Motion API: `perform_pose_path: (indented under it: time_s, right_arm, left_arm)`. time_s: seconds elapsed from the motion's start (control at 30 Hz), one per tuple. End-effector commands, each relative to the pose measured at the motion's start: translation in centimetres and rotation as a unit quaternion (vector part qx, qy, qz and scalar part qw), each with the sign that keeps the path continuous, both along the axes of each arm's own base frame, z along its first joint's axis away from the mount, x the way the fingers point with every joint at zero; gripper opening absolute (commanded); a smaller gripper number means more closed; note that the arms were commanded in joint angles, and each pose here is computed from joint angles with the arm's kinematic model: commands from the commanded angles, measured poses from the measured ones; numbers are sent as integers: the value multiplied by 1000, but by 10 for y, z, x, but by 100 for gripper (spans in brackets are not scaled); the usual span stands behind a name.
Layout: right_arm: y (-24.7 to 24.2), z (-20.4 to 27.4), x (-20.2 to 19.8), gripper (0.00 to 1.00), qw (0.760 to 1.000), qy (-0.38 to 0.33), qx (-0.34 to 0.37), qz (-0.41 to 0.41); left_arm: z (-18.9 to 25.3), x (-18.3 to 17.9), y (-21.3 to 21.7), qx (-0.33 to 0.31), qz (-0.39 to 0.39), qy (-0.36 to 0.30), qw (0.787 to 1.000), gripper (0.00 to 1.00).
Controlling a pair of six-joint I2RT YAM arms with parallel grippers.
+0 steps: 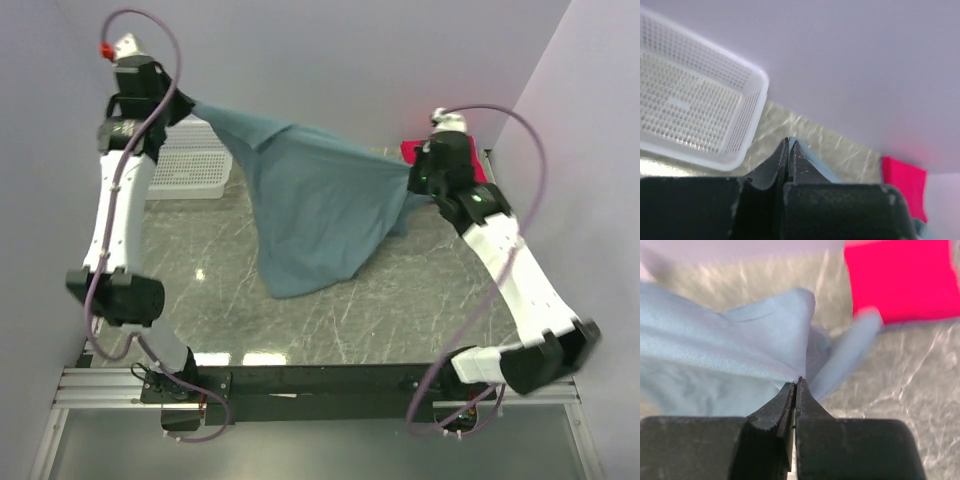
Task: Fold and stack the t-shirts
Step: Flatten the tshirt out
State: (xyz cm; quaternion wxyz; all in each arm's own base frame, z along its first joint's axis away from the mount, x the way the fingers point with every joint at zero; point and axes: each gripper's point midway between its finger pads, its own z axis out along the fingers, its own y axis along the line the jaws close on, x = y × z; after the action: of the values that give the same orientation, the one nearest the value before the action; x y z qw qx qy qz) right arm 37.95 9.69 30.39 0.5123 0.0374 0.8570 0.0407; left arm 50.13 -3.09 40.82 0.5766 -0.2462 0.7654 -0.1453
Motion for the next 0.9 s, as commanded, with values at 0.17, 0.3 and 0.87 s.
perform_pose_path:
  time_s: [0.17, 0.3, 0.87]
  right_arm:
    - [-21, -34, -95, 6, 995, -2, 94, -27]
    - [-5, -146, -150, 48, 980, 132, 150, -13]
    - [18, -187, -68, 61, 975, 181, 122, -34]
  left_arm:
    - [-2, -124, 18, -5, 26, -10, 1000, 0]
    - [-115, -169, 17, -2, 25, 104, 994, 1]
    - [-260, -244, 25, -14, 56, 207, 977, 1]
